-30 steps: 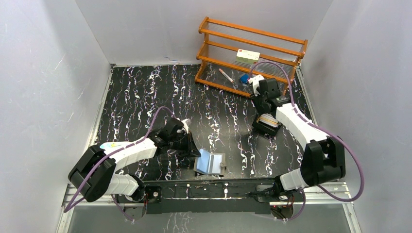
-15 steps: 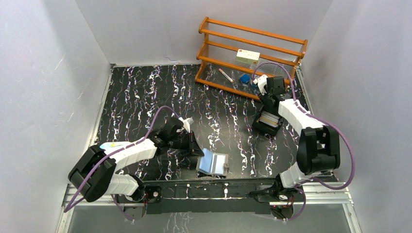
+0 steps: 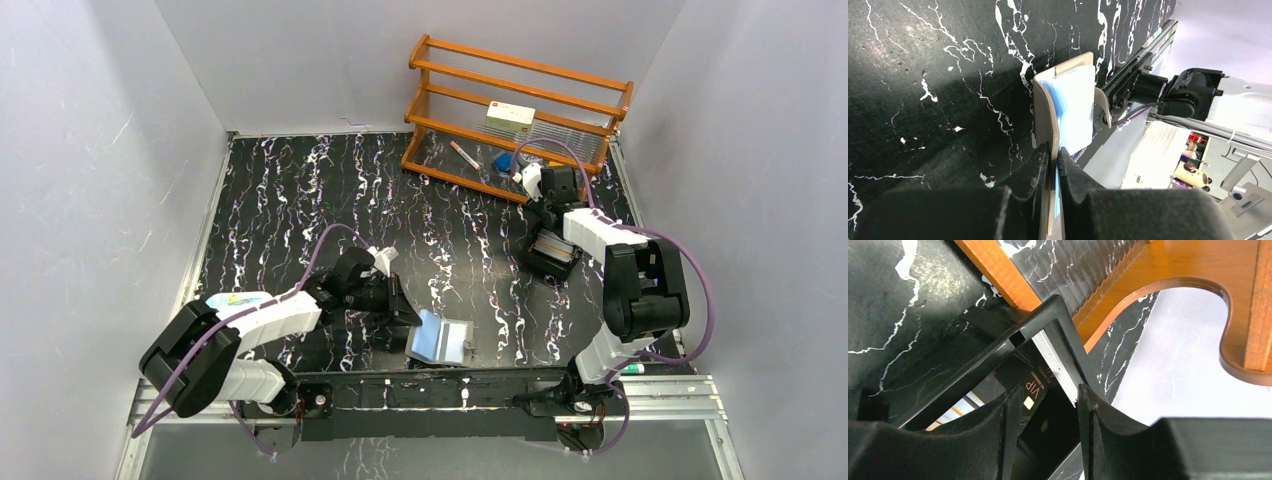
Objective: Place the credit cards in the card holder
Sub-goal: Move the storage box to the center of the board.
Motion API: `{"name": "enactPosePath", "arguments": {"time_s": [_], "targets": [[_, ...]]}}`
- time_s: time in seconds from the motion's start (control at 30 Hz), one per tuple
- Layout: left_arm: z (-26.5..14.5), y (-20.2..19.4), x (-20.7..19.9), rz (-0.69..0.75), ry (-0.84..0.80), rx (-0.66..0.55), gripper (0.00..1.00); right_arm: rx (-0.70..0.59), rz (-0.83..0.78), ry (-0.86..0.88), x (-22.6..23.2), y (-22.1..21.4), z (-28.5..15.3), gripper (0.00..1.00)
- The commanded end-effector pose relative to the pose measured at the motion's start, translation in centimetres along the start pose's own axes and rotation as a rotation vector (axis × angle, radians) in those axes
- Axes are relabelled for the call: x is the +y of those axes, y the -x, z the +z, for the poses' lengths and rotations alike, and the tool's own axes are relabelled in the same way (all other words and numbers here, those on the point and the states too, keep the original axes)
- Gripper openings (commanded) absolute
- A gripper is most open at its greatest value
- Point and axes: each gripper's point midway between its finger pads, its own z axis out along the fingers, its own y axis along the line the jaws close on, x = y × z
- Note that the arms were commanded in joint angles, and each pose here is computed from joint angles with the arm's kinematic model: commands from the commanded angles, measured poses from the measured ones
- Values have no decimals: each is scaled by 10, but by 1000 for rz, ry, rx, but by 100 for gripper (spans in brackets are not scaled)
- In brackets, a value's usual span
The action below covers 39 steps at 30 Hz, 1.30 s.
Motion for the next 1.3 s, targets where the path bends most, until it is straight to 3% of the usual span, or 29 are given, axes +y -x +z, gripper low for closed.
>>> {"name": "enactPosePath", "arguments": {"time_s": [0.0,0.4,0.6,0.73,0.87,1.07,1.27], "targets": [[-12,8,-26,54,-69,-26,7,-41,-45,-106,-19,10,7,52],[-6,9,-20,32,-73,-37,7,-24,-86,-147,-19,2,16,55],[-5,8,-23,46,-81,-14,7,7,-75,-70,4,-8,26,46],[-6,10,-29,41,-105,-23,7,45,-43,-121,-7,-11,21,42],[-11,12,-29,47,-81,-41,7,17,89,30,-1,11,-12,49],[-14,12,-29,46,-73,-52,6,53,391,56,-5,20,-46,49],[-20,12,-32,53,-70,-67,6,155,651,-69,-15,-7,-56,52]]}}
